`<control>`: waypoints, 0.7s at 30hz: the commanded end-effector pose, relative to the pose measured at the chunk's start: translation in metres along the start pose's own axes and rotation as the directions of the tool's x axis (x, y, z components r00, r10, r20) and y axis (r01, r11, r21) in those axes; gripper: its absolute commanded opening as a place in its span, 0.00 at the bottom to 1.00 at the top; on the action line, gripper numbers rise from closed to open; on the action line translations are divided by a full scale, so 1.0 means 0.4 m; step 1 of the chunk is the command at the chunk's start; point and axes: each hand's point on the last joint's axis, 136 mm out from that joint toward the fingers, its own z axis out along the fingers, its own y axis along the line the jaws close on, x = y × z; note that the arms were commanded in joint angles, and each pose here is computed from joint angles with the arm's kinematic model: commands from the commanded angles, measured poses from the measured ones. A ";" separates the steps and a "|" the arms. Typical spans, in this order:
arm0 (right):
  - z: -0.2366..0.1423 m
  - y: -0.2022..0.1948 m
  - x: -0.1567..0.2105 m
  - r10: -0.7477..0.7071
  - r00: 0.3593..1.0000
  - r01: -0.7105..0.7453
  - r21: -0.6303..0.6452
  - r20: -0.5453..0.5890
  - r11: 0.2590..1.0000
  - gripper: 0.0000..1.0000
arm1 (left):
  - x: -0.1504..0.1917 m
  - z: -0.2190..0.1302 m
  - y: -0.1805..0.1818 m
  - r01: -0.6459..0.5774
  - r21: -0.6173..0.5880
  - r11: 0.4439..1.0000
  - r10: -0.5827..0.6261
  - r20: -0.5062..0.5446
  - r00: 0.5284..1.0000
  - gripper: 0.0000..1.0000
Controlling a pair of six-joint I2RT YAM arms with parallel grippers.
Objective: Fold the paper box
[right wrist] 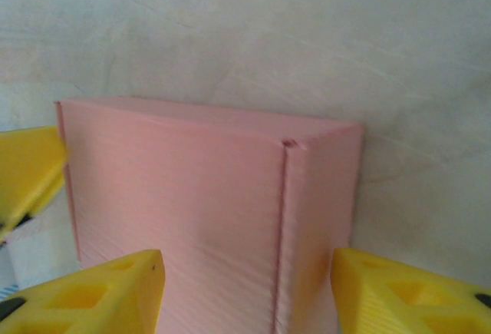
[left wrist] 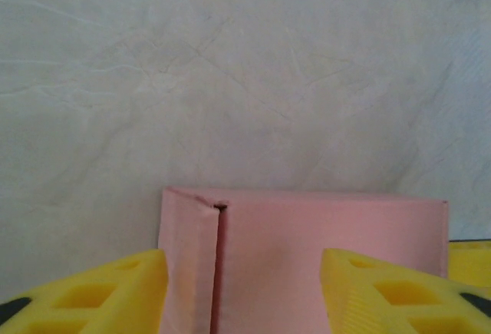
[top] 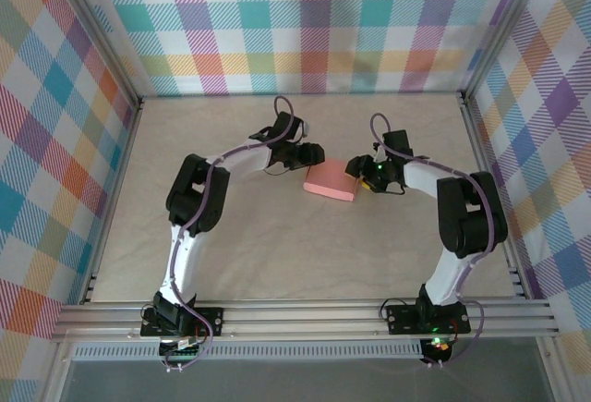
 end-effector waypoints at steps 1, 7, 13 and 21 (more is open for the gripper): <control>0.008 0.051 -0.015 -0.024 0.999 0.022 -0.085 -0.027 0.996 0.58 | 0.040 0.011 -0.002 0.054 0.036 0.998 -0.050 -0.099 0.994 0.47; 0.032 0.087 -0.006 -0.076 0.994 0.068 -0.104 -0.075 0.992 0.56 | 0.075 -0.019 -0.023 0.078 0.036 0.996 -0.073 -0.111 0.991 0.42; 0.068 0.128 0.031 -0.116 0.987 0.104 -0.107 -0.109 0.989 0.56 | 0.116 -0.056 0.005 0.103 -0.031 0.994 -0.105 -0.108 0.989 0.42; 0.062 0.137 0.037 -0.131 0.987 0.124 -0.079 -0.088 0.989 0.64 | 0.118 -0.105 0.031 0.079 -0.098 0.992 -0.084 -0.057 0.995 0.46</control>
